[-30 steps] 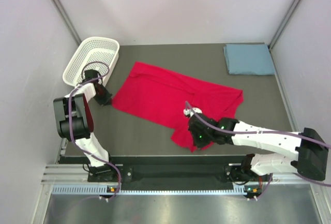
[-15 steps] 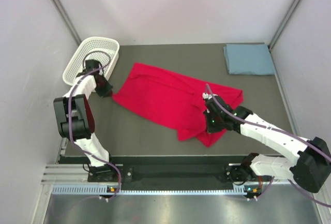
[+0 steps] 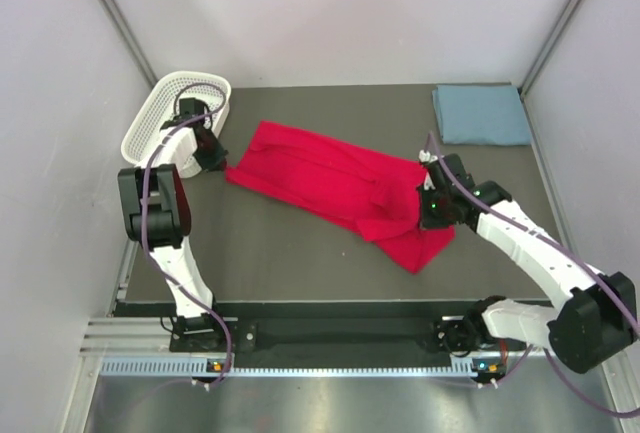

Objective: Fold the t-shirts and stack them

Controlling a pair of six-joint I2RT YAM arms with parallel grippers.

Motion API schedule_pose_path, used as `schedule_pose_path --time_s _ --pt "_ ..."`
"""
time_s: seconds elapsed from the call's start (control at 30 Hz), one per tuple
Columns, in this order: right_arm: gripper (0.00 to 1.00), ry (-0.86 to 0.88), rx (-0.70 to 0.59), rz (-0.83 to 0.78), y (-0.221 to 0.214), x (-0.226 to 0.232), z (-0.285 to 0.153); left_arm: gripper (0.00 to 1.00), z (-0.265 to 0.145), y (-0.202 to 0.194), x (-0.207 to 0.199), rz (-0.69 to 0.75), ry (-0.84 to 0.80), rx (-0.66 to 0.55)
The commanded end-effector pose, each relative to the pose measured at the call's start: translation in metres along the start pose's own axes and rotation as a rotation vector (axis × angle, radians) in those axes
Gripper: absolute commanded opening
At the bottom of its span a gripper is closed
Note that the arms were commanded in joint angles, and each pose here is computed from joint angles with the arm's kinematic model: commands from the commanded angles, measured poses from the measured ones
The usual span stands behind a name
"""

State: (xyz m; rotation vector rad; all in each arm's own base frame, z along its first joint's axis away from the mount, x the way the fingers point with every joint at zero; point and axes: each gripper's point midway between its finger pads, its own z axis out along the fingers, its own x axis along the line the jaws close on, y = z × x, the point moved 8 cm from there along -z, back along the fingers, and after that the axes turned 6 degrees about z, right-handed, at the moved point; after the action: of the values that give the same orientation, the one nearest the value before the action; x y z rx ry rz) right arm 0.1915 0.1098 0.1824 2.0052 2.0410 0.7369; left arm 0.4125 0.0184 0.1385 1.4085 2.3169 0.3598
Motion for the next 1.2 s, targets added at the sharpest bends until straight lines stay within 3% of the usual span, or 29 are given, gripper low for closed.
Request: schedule_pose_path --time_s 0.0,0.4,1.17 --pt "0.0 0.019 -0.011 -0.03 0.023 -0.004 -0.007 0.0 -0.004 0.017 -0.014 0.022 -0.008 -0.047" --pt "0.0 -0.052 0.013 -0.04 0.063 -0.036 0.008 0.0 0.022 0.033 -0.052 0.045 -0.039 -0.036" --pt "0.0 -0.068 0.003 0.029 0.117 -0.052 0.034 0.0 0.054 0.048 -0.071 0.03 -0.044 -0.024"
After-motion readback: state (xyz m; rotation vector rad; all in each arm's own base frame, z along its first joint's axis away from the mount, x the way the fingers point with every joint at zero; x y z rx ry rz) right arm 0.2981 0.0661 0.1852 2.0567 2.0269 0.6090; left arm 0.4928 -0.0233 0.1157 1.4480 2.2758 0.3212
